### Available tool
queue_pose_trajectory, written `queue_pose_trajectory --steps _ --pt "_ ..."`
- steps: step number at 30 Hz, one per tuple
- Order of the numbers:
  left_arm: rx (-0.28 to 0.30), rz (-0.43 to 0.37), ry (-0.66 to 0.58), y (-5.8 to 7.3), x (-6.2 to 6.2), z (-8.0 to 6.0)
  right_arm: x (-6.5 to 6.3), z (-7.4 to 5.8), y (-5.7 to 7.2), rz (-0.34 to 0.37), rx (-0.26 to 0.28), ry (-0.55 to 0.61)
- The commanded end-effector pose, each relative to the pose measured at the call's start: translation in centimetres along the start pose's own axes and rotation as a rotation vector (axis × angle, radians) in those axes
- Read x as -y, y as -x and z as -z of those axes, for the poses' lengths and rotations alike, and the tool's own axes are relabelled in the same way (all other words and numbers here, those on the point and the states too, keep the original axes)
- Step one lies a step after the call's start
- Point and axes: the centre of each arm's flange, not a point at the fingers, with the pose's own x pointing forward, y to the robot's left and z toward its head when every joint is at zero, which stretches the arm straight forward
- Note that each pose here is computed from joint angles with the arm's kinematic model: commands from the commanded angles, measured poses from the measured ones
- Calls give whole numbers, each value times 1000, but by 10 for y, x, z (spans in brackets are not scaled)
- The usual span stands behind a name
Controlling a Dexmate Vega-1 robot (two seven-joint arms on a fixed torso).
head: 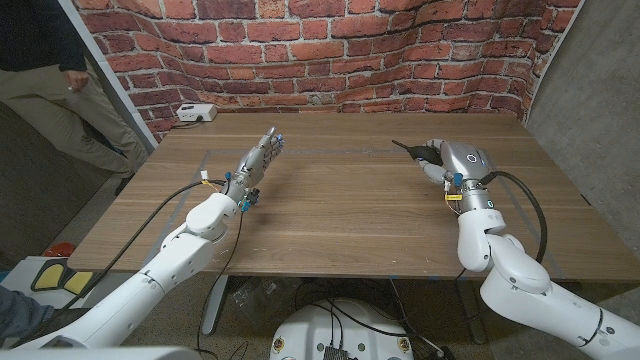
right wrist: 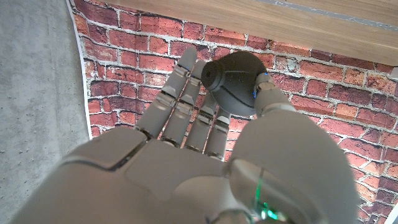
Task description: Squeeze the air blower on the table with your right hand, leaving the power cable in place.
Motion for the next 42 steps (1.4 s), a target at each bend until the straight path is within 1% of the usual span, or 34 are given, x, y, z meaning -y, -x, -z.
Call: queue_pose_trajectory --steps 1,9,20,24,32,42 --pt "5 -3 0 1 0 -1 -1 1 4 39 6 -19" --pt "7 -4 -1 2 1 -2 -2 2 4 55 11 -24" --pt "3 -5 2 2 2 0 -3 3 5 69 4 -37" --pt "3 -5 3 1 3 0 -3 4 5 57 2 -41" --pt "4 -7 3 1 4 -1 -3 5 4 66 1 -43" --pt "2 -8 5 1 3 0 -3 4 4 43 -9 -32"
